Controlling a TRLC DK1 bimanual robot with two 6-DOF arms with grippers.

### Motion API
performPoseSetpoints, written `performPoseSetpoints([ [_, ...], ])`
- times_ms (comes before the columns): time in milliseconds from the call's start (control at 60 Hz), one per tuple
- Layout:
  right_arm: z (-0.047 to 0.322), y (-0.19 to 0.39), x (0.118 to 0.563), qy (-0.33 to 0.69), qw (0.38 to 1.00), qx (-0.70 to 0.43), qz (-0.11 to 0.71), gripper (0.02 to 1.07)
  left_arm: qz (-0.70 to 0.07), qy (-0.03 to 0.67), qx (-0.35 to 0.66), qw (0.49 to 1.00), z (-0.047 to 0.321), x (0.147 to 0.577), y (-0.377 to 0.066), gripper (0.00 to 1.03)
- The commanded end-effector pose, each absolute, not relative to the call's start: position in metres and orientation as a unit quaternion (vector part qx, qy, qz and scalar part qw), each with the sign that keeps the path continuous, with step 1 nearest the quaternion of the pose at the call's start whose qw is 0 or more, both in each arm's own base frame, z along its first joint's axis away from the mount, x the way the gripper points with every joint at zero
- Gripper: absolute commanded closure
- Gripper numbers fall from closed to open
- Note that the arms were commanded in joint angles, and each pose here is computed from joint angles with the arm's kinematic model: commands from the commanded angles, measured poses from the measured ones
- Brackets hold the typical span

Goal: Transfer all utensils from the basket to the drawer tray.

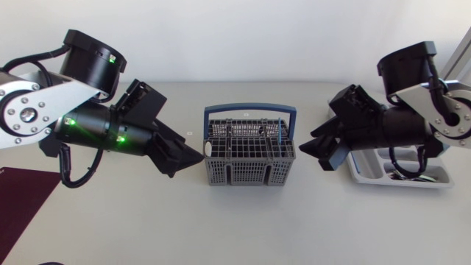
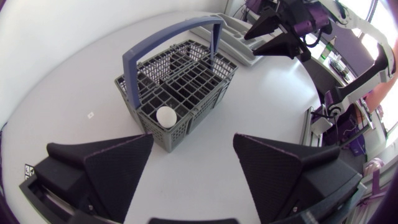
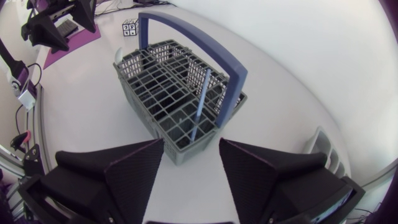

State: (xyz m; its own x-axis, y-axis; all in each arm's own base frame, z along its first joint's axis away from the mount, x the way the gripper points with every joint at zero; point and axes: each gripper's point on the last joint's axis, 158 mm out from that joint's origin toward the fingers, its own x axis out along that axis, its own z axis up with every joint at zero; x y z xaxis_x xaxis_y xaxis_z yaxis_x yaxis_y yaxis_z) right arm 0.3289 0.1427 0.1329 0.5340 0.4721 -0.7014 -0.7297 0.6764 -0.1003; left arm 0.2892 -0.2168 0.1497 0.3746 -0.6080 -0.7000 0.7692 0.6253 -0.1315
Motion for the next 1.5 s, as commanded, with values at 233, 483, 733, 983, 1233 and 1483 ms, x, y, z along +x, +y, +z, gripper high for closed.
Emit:
performPoseSetpoints([
  [233, 0.112, 0.178, 0.356, 0.347, 0.852, -0.173, 0.351, 0.64, -0.420, 0.365, 0.116, 0.823, 0.142, 0.288, -0.213, 0.14],
  [483, 0.102, 0.187, 0.373, 0.349, 0.861, -0.166, 0.330, 0.64, -0.420, 0.366, 0.117, 0.822, 0.135, 0.289, -0.212, 0.14],
  [733, 0.093, 0.193, 0.383, 0.351, 0.866, -0.164, 0.317, 0.71, -0.421, 0.365, 0.117, 0.823, 0.131, 0.291, -0.213, 0.14],
  [983, 0.087, 0.194, 0.386, 0.355, 0.865, -0.164, 0.315, 0.91, -0.420, 0.367, 0.118, 0.822, 0.126, 0.291, -0.210, 0.14],
  [1233, 0.092, 0.195, 0.382, 0.348, 0.867, -0.159, 0.320, 0.96, -0.419, 0.367, 0.118, 0.822, 0.126, 0.292, -0.209, 0.14],
  [1483, 0.107, 0.194, 0.376, 0.327, 0.873, -0.157, 0.325, 0.96, -0.419, 0.368, 0.117, 0.822, 0.124, 0.291, -0.209, 0.14],
])
